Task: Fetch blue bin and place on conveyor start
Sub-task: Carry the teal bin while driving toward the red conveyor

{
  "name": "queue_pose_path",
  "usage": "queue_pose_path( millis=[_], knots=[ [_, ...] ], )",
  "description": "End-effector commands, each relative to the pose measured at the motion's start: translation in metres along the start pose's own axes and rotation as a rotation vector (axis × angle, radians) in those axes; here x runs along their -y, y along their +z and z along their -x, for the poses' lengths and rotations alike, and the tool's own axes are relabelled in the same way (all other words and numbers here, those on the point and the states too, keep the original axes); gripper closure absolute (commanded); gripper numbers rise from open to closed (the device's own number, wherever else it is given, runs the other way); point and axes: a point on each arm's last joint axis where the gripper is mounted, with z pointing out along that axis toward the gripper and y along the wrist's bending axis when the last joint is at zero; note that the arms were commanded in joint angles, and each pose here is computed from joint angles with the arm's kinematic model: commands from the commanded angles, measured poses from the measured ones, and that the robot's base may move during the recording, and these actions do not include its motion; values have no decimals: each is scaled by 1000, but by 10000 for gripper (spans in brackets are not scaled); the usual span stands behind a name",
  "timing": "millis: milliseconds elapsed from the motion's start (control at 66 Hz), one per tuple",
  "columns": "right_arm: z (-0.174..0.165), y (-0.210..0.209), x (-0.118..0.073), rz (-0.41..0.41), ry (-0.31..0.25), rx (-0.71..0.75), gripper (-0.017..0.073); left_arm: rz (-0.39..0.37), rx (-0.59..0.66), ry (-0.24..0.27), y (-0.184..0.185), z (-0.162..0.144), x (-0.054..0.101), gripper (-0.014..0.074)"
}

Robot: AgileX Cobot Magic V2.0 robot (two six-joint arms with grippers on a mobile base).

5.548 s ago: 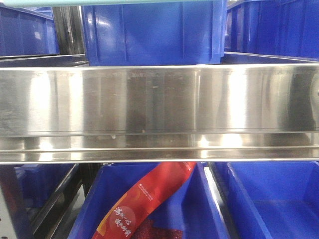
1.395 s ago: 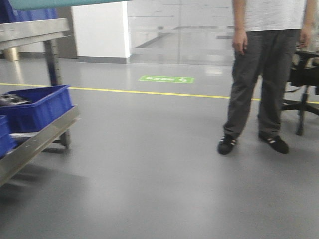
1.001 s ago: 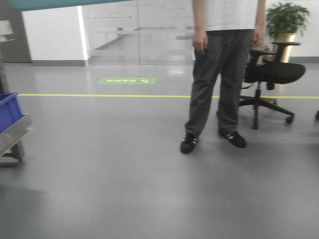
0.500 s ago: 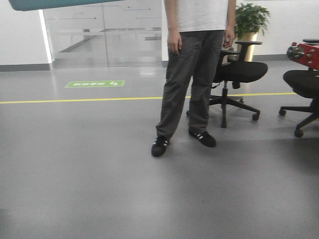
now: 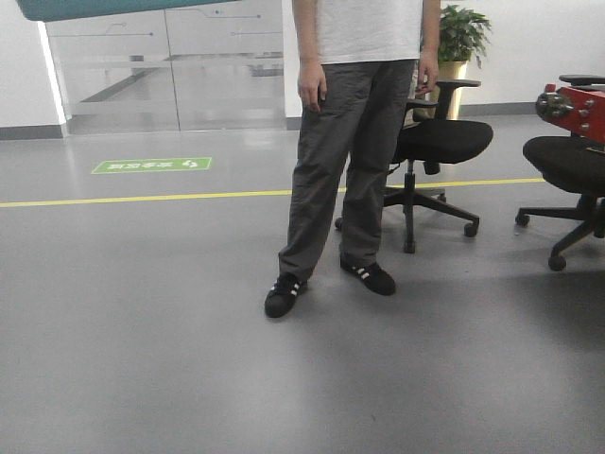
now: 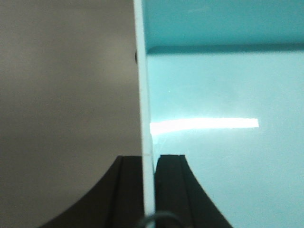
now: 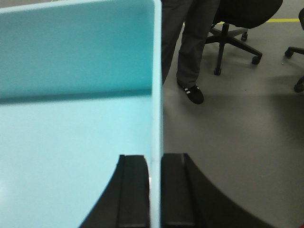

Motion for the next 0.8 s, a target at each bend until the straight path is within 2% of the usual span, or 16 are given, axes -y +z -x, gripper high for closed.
queue_pose_path(
  millis=[0,546,788],
  knots=[
    [9,-6,-3,41,-12,78,720,-26,42,9,-4,4,2,705],
    [9,-6,-3,41,-12,78,720,-26,42,9,-4,4,2,705],
    [4,-6,-2,35,21,24,720,-27,43,9,-4,5,2,705]
  ],
)
